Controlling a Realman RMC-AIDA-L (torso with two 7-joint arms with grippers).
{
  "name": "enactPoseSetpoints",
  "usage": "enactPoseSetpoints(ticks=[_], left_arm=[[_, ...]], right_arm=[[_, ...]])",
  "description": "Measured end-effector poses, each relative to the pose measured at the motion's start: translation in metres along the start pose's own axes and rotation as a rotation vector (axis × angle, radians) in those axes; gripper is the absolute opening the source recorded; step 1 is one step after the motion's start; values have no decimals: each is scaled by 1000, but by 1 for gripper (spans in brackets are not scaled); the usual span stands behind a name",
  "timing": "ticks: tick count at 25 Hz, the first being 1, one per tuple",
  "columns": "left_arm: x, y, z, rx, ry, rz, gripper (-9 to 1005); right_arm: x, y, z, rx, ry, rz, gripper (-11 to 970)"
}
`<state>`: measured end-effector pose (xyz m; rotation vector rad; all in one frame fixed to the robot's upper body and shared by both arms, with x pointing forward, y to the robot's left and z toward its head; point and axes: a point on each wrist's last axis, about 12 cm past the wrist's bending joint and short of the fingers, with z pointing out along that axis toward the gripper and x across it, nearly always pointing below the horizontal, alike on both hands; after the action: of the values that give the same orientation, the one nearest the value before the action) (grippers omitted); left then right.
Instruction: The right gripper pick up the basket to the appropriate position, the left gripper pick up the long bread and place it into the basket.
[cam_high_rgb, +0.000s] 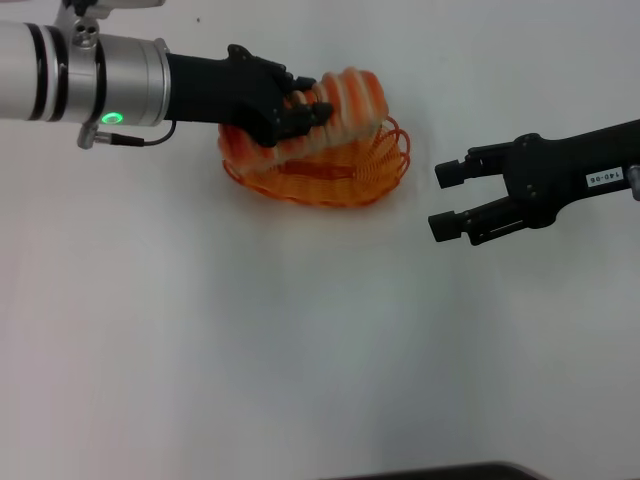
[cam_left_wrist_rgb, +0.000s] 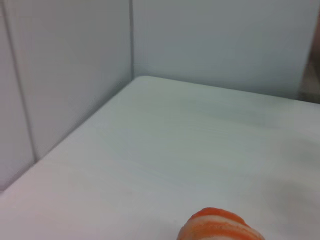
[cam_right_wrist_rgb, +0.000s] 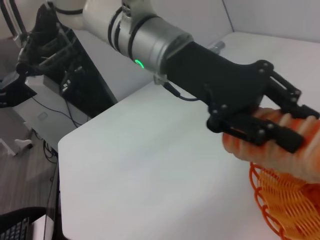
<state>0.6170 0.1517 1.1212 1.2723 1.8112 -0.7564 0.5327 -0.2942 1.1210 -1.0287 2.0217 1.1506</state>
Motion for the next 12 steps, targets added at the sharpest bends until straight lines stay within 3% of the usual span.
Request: enactPoseSetpoints(ticks=[6,10,12], left_arm=[[2,-2,5,-32,-9,-33,390],[6,-3,0,-36,-9,-43,598],[7,-3,-3,-35,-12,-45,638]], right_arm=[[-2,1,1,-7,-5,3,958],[-1,1,2,-5,-11,2,958],[-1,1,3,-6,-12,0,958]])
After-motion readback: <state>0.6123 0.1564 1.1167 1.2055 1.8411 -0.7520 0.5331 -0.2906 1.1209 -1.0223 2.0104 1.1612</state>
